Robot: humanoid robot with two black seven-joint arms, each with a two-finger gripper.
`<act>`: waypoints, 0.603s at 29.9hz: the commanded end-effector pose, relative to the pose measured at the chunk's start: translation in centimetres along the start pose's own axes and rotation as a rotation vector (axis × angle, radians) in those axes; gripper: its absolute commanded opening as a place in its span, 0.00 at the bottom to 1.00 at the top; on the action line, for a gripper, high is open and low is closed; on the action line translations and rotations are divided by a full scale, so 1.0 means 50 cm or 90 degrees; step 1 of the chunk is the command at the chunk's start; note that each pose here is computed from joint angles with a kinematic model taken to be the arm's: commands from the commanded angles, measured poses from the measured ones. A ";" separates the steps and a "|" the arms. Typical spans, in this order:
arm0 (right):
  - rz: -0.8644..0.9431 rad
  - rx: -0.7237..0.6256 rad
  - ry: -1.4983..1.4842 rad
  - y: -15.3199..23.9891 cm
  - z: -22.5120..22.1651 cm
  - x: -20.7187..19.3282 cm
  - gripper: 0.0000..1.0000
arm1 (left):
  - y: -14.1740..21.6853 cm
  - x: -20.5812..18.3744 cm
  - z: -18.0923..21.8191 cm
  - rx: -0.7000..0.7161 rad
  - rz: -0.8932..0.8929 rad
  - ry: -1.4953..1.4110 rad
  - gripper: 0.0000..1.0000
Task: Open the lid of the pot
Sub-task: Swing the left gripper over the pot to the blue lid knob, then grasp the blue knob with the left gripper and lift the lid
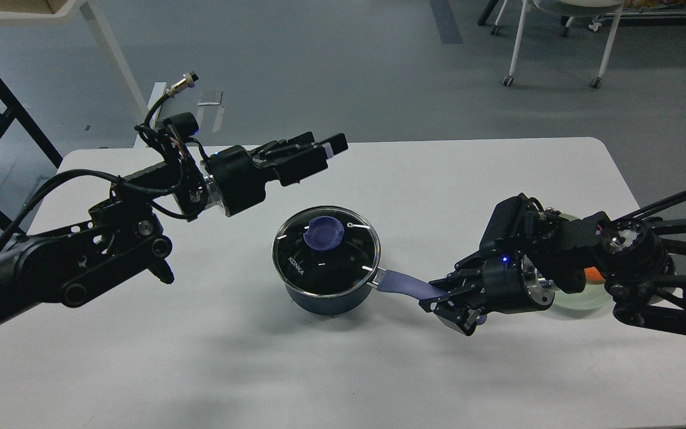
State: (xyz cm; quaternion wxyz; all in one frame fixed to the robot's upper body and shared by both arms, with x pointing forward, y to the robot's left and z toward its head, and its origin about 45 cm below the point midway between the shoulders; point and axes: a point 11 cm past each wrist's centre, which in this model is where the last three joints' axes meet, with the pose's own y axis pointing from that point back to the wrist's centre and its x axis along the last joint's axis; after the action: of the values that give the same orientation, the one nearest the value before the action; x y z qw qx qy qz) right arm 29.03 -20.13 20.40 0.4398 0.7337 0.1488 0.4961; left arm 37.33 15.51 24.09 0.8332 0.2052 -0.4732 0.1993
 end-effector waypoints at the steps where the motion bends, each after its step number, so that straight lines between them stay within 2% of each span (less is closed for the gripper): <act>1: -0.001 0.002 -0.001 -0.002 -0.002 -0.001 0.22 | 0.002 -0.048 0.005 -0.015 -0.048 -0.120 0.99; 7: 0.000 0.001 0.000 -0.001 0.000 0.000 0.22 | 0.013 -0.120 0.010 -0.056 -0.136 -0.283 0.99; 18: -0.001 0.008 0.009 -0.014 -0.006 0.010 0.22 | 0.019 -0.139 -0.034 -0.019 -0.164 -0.299 0.99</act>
State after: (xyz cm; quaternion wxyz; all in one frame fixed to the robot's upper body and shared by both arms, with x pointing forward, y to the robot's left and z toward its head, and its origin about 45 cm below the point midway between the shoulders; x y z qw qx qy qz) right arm 29.16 -19.52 20.19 0.4368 0.7328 0.1538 0.4986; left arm 34.60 16.05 17.73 0.7218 0.2869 -0.6290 0.0317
